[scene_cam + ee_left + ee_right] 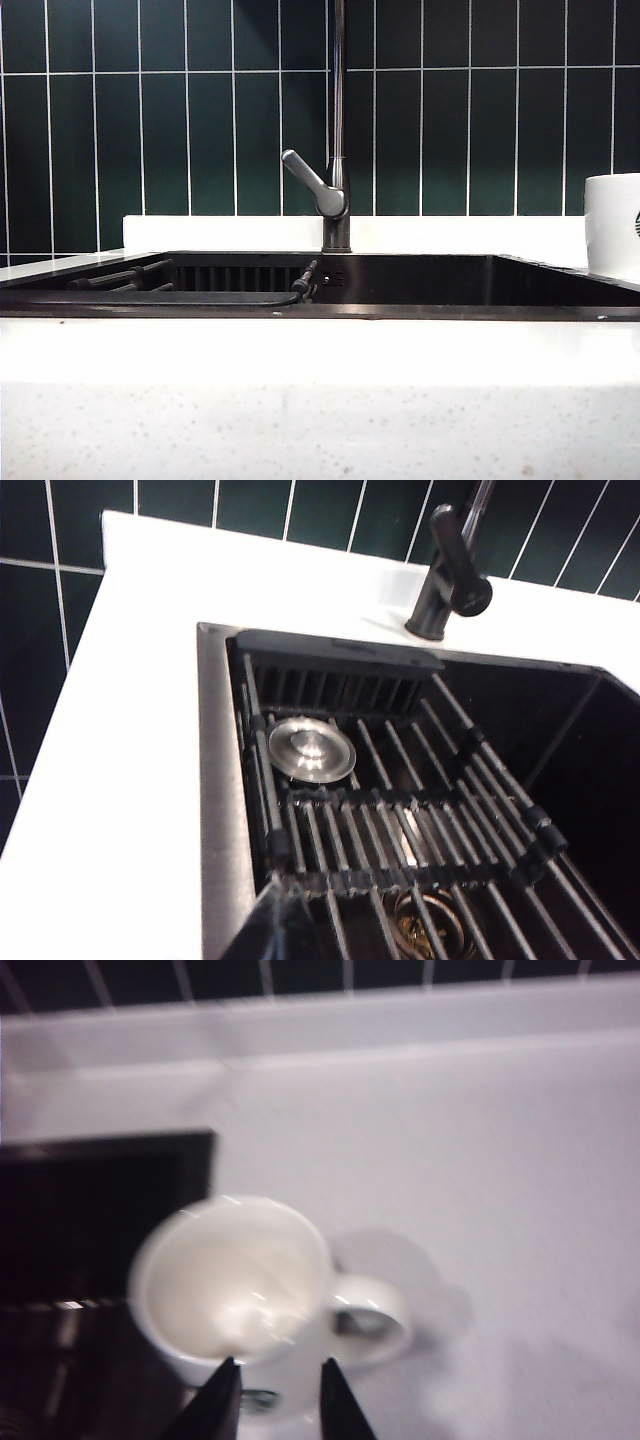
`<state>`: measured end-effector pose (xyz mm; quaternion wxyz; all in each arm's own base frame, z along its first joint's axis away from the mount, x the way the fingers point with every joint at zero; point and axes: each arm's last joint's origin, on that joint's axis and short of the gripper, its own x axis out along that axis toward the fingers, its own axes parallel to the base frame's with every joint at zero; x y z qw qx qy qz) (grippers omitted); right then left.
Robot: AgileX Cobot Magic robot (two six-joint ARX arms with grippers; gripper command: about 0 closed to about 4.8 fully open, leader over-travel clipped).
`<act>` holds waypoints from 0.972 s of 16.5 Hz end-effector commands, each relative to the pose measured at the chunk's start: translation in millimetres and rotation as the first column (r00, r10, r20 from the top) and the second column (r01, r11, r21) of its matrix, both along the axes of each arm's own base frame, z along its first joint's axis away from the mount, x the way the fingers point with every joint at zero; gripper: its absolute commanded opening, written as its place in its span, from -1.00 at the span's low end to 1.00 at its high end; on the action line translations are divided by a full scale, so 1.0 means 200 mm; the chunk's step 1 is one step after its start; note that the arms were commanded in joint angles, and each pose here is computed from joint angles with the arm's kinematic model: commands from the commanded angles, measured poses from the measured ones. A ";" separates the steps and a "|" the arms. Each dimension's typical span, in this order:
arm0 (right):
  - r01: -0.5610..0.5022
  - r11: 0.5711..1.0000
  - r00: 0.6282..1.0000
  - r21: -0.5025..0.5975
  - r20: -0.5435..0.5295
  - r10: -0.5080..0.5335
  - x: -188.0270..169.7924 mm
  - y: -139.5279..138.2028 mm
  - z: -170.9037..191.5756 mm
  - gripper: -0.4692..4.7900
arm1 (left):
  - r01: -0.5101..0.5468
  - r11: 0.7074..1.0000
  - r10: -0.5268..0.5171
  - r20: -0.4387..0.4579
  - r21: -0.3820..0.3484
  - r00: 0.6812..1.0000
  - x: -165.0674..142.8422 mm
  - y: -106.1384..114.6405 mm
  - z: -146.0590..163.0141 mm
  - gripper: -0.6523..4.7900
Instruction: Pick up the mug next to the sink, go to the faucet to get some water, pour the water into the sink, and finally put the mug back to its place.
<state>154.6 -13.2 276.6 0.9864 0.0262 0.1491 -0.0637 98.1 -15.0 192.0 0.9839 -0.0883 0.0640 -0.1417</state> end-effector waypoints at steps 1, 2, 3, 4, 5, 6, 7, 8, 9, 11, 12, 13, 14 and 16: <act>-0.028 1.000 0.997 -0.007 0.076 0.028 -0.09 0.03 0.06 -0.38 | 0.029 1.000 -0.029 -0.004 -0.002 1.000 0.00 0.00 0.00 -0.77; -0.033 0.999 0.994 -0.009 0.101 0.034 -0.13 0.03 0.07 -0.38 | 0.033 0.999 -0.033 -0.008 -0.002 0.999 0.00 0.00 0.00 -0.77; -0.033 0.999 0.991 -0.011 0.132 0.034 -0.16 0.04 0.08 -0.38 | 0.041 0.999 -0.041 -0.011 -0.002 0.999 0.00 -0.01 0.00 -0.77; -0.033 0.999 0.988 -0.013 0.152 0.034 -0.19 0.04 0.07 -0.38 | 0.048 0.999 -0.048 -0.011 -0.003 0.999 0.00 -0.01 0.00 -0.77; -0.033 0.999 0.984 -0.014 0.174 0.035 -0.23 0.04 0.06 -0.38 | 0.049 0.999 -0.049 -0.011 -0.003 0.999 0.00 -0.01 0.00 -0.77; -0.033 0.999 0.982 -0.015 0.188 0.035 -0.26 0.04 0.04 -0.38 | 0.049 0.999 -0.049 -0.014 -0.003 0.999 0.00 -0.01 -0.01 -0.77; -0.032 0.999 0.979 -0.015 0.199 0.035 -0.29 0.04 0.01 -0.38 | 0.049 0.999 -0.049 -0.017 -0.003 0.999 0.00 -0.01 -0.01 -0.77; -0.032 0.999 0.977 -0.016 0.213 0.035 -0.32 0.04 -0.02 -0.38 | 0.049 0.999 -0.049 -0.020 -0.003 0.999 0.00 -0.01 -0.01 -0.77; -0.032 0.999 0.975 -0.016 0.222 0.034 -0.34 0.04 -0.06 -0.38 | 0.049 0.999 -0.049 -0.024 -0.003 0.998 0.00 -0.01 -0.01 -0.77; -0.031 0.999 0.974 -0.013 0.223 0.033 -0.36 0.04 -0.14 -0.38 | 0.050 0.999 -0.049 -0.036 0.002 0.998 0.00 -0.01 -0.02 -0.77; -0.032 0.999 0.976 -0.009 0.216 0.033 -0.36 0.04 -0.19 -0.38 | 0.050 0.999 -0.049 -0.042 0.005 0.998 -0.01 -0.01 -0.02 -0.77; -0.031 1.000 0.979 0.002 0.200 0.030 -0.36 0.04 -0.23 -0.38 | 0.050 0.999 -0.049 -0.052 0.006 0.997 -0.01 -0.01 -0.02 -0.77; -0.027 0.999 0.984 0.025 0.174 0.023 -0.36 0.04 -0.28 -0.38 | 0.049 0.999 -0.049 -0.059 0.006 0.997 -0.01 -0.01 -0.03 -0.77; -0.016 1.000 0.989 0.027 0.150 0.012 -0.34 0.04 -0.33 -0.38 | 0.049 0.999 -0.048 -0.064 0.007 0.997 -0.01 -0.01 -0.03 -0.77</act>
